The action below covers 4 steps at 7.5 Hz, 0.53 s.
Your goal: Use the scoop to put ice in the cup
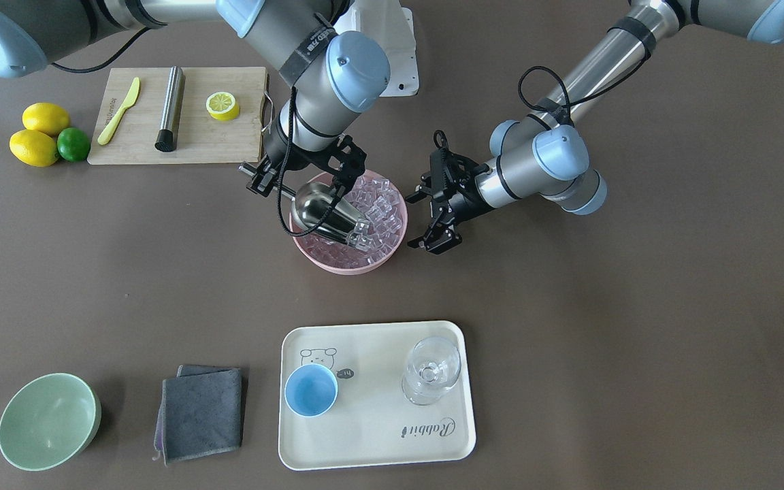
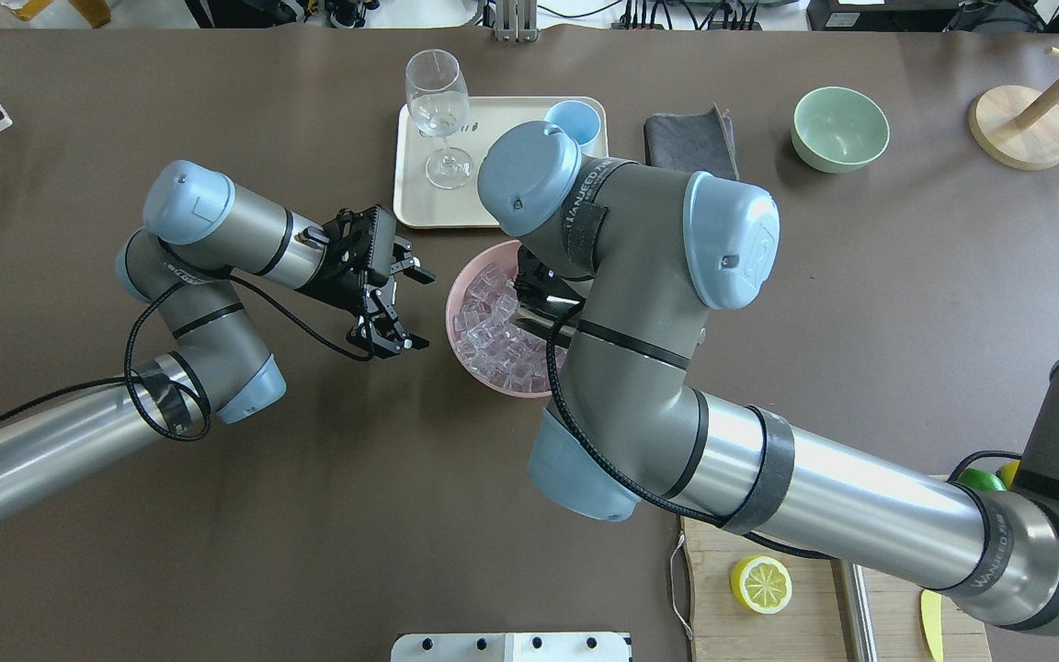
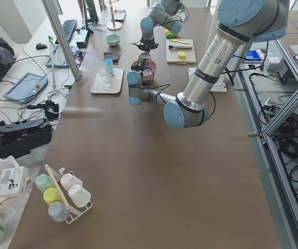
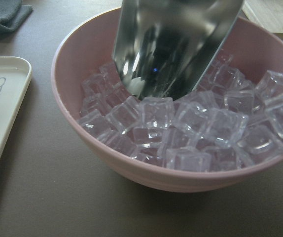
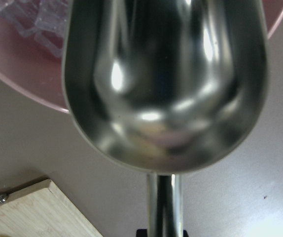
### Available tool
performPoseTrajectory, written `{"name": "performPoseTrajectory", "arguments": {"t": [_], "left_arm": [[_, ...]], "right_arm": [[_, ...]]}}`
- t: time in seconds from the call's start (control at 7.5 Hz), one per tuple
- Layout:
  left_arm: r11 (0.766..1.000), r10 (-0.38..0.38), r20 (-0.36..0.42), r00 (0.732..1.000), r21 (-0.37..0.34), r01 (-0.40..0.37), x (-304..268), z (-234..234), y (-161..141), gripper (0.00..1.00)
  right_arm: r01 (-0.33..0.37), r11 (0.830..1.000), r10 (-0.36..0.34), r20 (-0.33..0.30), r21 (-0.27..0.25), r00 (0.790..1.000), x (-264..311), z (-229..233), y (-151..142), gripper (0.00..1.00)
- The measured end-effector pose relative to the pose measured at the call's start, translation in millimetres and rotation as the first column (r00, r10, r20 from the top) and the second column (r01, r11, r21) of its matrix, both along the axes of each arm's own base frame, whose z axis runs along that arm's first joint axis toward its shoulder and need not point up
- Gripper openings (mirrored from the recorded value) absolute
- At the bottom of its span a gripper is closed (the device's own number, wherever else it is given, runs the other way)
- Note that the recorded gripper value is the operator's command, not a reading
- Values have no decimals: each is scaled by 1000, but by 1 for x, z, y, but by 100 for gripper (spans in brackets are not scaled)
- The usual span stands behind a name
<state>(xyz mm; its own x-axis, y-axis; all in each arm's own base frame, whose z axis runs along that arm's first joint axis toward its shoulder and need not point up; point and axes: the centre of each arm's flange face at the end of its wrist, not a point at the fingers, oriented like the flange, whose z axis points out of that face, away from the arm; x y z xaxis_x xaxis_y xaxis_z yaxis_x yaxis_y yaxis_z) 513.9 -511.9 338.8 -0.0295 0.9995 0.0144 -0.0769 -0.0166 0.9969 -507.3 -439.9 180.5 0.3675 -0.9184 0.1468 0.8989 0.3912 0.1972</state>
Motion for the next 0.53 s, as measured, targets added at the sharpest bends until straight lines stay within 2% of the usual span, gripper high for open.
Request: {"name": "performPoseTrajectory", "arguments": {"t": [0.27, 0.53], "left_arm": [[1000, 6, 23, 1000, 0, -6, 5, -17, -17, 95], [1000, 9, 25, 1000, 1, -9, 10, -25, -21, 95]], "right_arm": [[-32, 999, 32, 42, 5, 999, 5, 6, 4, 0], [-46, 999, 46, 57, 6, 997, 2, 14, 3, 0]]}}
